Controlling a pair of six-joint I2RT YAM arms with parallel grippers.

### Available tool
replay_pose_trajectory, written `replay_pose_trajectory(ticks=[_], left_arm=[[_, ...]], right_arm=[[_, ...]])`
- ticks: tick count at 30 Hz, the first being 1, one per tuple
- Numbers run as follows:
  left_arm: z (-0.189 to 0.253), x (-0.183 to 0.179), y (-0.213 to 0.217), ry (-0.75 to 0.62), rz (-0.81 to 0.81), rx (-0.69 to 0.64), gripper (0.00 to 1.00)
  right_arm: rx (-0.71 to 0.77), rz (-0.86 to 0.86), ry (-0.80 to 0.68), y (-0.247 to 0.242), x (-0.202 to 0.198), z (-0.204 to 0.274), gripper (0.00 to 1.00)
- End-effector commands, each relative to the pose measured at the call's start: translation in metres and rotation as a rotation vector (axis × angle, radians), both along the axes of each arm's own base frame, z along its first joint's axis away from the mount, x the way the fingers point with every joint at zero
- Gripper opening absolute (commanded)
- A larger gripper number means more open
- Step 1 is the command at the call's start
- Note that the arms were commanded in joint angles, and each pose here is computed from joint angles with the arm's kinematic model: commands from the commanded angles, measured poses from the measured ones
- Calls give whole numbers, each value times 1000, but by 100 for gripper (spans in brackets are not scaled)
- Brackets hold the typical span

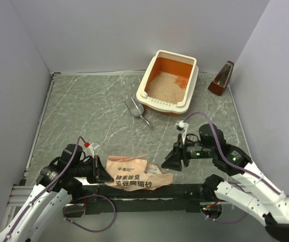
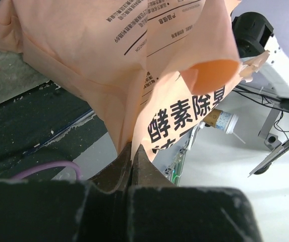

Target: Fill the litter box with clean litter

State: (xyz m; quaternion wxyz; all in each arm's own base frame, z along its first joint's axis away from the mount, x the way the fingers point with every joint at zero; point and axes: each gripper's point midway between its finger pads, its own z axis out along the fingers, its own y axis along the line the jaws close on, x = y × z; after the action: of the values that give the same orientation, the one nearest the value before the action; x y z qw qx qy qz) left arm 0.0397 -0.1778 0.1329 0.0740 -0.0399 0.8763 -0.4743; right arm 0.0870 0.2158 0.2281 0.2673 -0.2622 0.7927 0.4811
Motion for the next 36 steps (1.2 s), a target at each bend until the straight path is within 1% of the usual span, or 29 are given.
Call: replay_pose_trajectory(ticks=[1, 3, 4, 6, 7, 10, 11, 14, 16, 17, 21, 25, 36], left_arm=[[1, -2, 4, 26, 5, 45, 1], [-1, 3, 7, 21, 29, 72, 1], [-1, 4, 8, 26, 36, 87, 1], [0, 6, 9, 26, 50, 98, 1], [0, 8, 10, 27, 60, 107, 1], [1, 10, 11, 23, 77, 122, 1], [1, 10, 11, 25, 75, 123, 1], [2, 10, 12, 24, 76, 128, 1], [5, 10, 12, 18, 74, 124, 1], [4, 11, 12, 18, 76, 127, 1], [3, 10, 13, 23, 78, 132, 1], [3, 10, 13, 18, 75, 132, 1], [6, 10, 14, 15, 77, 135, 1]], right_arm=[[-60, 153, -212, 24, -8, 19, 63], [-108, 188, -272, 31, -10, 17, 63], [-123, 244, -290, 40, -20, 17, 63], [-155, 294, -343, 48, -26, 15, 63], [-167, 352, -360, 57, -37, 13, 63], [-230, 390, -414, 71, -38, 2, 63], [-238, 423, -440, 76, -45, 0, 63], [-295, 435, -495, 88, -47, -10, 62], [-333, 411, -520, 92, -41, -17, 62], [-345, 432, -553, 92, -41, -19, 62], [-320, 472, -598, 100, -53, -18, 62], [-333, 468, -605, 103, -51, -24, 62], [-395, 543, -544, 105, -64, -62, 62]])
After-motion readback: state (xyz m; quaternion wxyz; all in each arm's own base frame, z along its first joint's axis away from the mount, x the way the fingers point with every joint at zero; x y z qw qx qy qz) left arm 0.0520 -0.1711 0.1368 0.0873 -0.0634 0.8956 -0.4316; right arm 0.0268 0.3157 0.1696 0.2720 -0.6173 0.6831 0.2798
